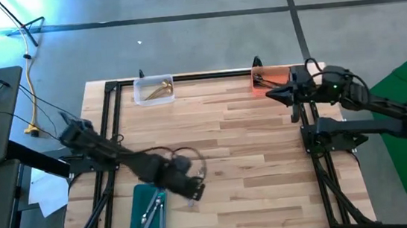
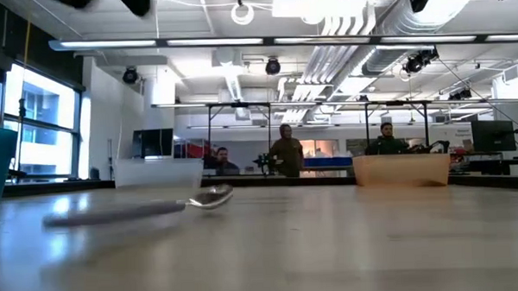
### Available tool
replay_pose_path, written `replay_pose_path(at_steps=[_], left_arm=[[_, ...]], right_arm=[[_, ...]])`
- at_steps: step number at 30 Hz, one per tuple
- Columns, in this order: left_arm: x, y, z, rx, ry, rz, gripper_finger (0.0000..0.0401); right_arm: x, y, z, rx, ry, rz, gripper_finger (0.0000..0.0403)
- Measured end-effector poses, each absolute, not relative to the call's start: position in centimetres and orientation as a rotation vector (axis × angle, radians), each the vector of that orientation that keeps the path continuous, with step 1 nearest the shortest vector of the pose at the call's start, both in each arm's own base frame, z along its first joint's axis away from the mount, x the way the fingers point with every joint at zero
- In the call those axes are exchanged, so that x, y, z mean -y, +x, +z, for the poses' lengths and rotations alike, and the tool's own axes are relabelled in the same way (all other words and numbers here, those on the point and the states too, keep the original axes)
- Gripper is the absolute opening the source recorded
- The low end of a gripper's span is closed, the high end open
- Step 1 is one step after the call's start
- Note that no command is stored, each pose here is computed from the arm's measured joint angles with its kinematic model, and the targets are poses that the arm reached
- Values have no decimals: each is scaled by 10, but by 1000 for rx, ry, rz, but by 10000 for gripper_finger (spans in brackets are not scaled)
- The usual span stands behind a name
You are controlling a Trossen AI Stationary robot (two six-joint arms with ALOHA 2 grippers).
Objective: Sort silverware by color (type)
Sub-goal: Put the purple spoon into the blue bin
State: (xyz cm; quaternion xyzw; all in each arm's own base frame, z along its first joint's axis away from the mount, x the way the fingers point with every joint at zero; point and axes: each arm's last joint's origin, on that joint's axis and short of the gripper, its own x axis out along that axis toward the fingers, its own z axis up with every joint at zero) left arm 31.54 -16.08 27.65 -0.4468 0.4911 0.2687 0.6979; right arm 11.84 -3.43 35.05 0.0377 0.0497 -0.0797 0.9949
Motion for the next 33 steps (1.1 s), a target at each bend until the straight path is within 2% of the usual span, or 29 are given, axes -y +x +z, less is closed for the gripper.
replay_pose_path(at_steps=[3, 6, 13, 17, 20, 27, 33], left_arm=[[174, 292, 290, -1041, -1090, 685, 2], [181, 286, 287, -1029, -1091, 737, 4], [150, 331, 250, -1055, -1008, 782, 75], [134, 354, 223, -1103, -1046, 837, 123], [128, 367, 204, -1123, -1089, 866, 142], [133, 377, 170, -1222, -1209, 937, 138], [150, 373, 155, -1242, -1214, 1000, 121]], right_arm=[[32, 113, 352, -84, 65, -158, 0], [32, 111, 352, -82, 65, -157, 0], [33, 113, 351, -91, 70, -190, 0], [35, 115, 350, -98, 98, -215, 0], [36, 117, 350, -104, 115, -230, 0], [37, 118, 349, -106, 128, -247, 0], [37, 118, 349, -107, 128, -247, 0]])
